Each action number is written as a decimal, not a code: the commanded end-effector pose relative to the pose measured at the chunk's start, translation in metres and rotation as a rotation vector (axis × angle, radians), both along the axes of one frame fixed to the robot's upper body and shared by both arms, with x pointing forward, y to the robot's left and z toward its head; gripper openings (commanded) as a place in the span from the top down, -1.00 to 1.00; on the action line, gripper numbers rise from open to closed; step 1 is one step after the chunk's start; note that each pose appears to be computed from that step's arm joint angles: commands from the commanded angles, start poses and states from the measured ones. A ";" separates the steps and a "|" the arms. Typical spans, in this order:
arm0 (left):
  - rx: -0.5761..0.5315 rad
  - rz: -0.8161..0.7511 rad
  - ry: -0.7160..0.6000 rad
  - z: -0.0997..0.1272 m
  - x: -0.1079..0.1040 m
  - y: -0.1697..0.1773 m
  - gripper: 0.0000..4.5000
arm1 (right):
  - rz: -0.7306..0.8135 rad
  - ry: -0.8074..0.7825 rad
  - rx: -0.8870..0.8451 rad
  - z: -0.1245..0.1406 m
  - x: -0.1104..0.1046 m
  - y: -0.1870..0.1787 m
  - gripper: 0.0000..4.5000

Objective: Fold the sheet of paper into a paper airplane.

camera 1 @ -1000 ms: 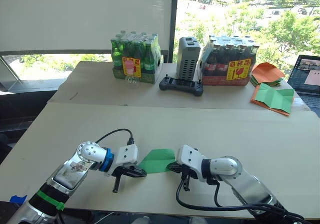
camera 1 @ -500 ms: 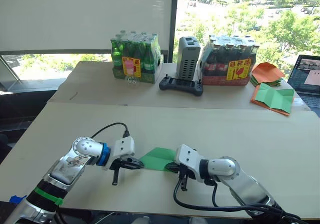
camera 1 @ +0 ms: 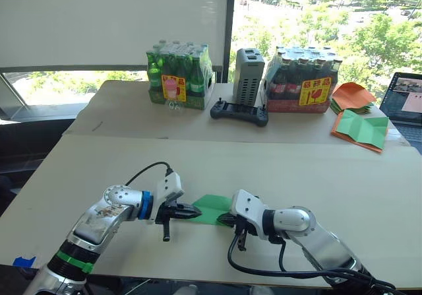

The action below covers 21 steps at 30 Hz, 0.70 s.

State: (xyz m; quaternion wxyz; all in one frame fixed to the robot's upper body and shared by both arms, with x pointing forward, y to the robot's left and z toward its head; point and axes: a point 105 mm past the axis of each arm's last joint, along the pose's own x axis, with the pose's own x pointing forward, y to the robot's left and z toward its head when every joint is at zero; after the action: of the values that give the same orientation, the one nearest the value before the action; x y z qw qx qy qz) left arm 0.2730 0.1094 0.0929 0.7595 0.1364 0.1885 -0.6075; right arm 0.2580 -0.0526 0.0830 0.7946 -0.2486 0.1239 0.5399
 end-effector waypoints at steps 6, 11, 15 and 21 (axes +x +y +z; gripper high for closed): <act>0.105 -0.020 -0.039 -0.021 -0.004 0.008 0.99 | -0.020 -0.008 0.010 0.008 0.000 -0.002 1.00; 0.135 -0.010 -0.036 -0.030 -0.005 0.013 0.99 | -0.049 -0.016 0.050 0.018 0.006 -0.001 1.00; 0.147 -0.016 -0.045 -0.033 -0.003 0.011 1.00 | -0.121 -0.025 0.125 0.038 0.020 -0.011 0.71; 0.156 -0.023 -0.058 -0.034 -0.002 0.010 1.00 | -0.247 0.078 0.211 0.050 0.039 -0.037 -0.15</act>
State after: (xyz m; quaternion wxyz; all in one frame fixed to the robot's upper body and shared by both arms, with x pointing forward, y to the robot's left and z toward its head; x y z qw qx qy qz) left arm 0.2732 0.1128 0.0794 0.7489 0.2094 0.1692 -0.6056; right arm 0.2960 -0.0845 0.1264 0.8667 -0.1501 0.1237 0.4594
